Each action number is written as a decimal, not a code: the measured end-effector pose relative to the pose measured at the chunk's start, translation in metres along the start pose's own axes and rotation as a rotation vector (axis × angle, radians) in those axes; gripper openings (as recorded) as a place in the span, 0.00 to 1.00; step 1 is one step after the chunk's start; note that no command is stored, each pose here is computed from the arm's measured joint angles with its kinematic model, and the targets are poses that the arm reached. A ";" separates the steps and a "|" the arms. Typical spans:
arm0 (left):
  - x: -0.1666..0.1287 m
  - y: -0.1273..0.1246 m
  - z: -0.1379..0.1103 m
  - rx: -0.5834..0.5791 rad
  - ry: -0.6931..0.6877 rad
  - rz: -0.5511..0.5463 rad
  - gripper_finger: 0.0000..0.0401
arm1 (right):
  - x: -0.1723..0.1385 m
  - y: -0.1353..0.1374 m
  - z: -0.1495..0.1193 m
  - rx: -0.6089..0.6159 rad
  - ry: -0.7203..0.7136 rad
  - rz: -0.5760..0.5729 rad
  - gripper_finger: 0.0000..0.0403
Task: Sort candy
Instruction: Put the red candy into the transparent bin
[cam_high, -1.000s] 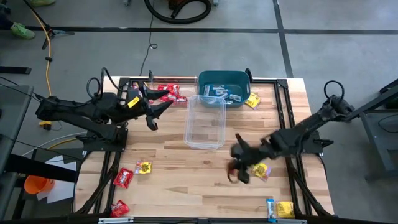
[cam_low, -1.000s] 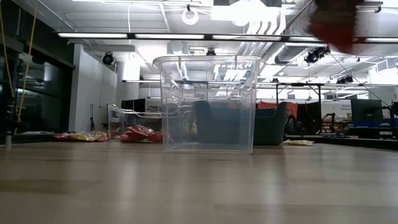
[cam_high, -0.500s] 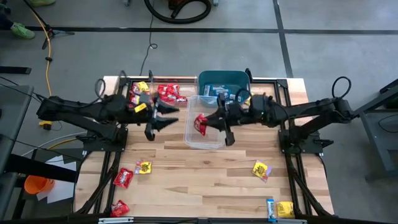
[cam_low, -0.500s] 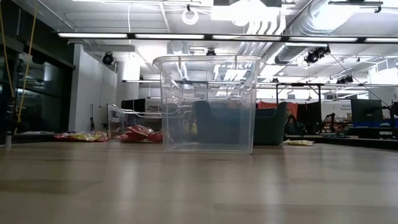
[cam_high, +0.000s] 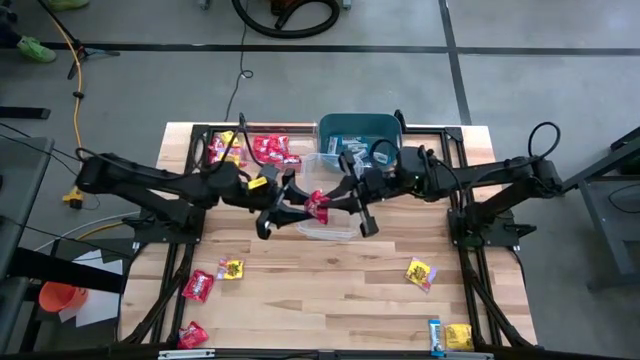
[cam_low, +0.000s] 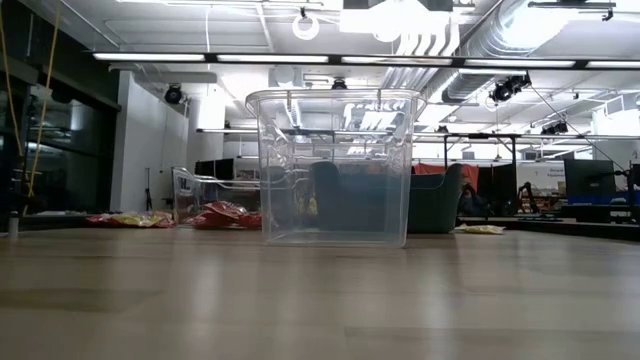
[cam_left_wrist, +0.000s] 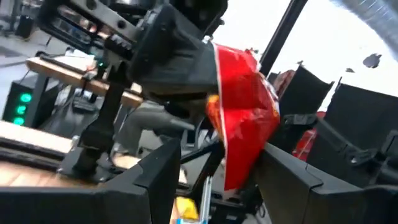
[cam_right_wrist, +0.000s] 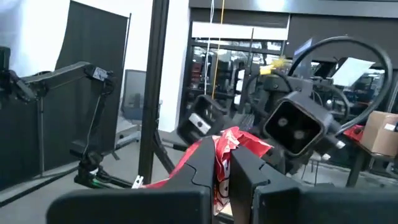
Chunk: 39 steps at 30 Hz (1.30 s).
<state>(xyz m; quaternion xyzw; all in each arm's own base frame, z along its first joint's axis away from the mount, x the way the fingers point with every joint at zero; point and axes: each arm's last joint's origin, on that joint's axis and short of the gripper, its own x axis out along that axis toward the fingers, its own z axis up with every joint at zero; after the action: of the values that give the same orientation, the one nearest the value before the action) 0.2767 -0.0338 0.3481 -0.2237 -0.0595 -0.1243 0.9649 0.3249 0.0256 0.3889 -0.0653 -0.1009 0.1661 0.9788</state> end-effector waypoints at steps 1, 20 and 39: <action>0.000 0.000 0.000 -0.005 -0.005 -0.009 0.46 | 0.000 0.000 0.000 0.000 0.003 0.000 0.03; -0.008 0.004 0.009 0.097 0.001 -0.006 0.03 | 0.000 -0.003 0.002 0.256 -0.032 -0.092 0.32; -0.122 0.002 0.054 0.344 0.097 0.538 0.00 | -0.066 -0.002 0.066 0.208 -0.090 -0.228 0.72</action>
<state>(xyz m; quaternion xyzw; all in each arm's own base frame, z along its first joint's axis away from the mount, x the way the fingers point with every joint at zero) 0.1567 0.0181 0.3743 -0.0590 0.0276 0.1367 0.9885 0.2506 0.0073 0.4418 0.0557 -0.1336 0.0663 0.9872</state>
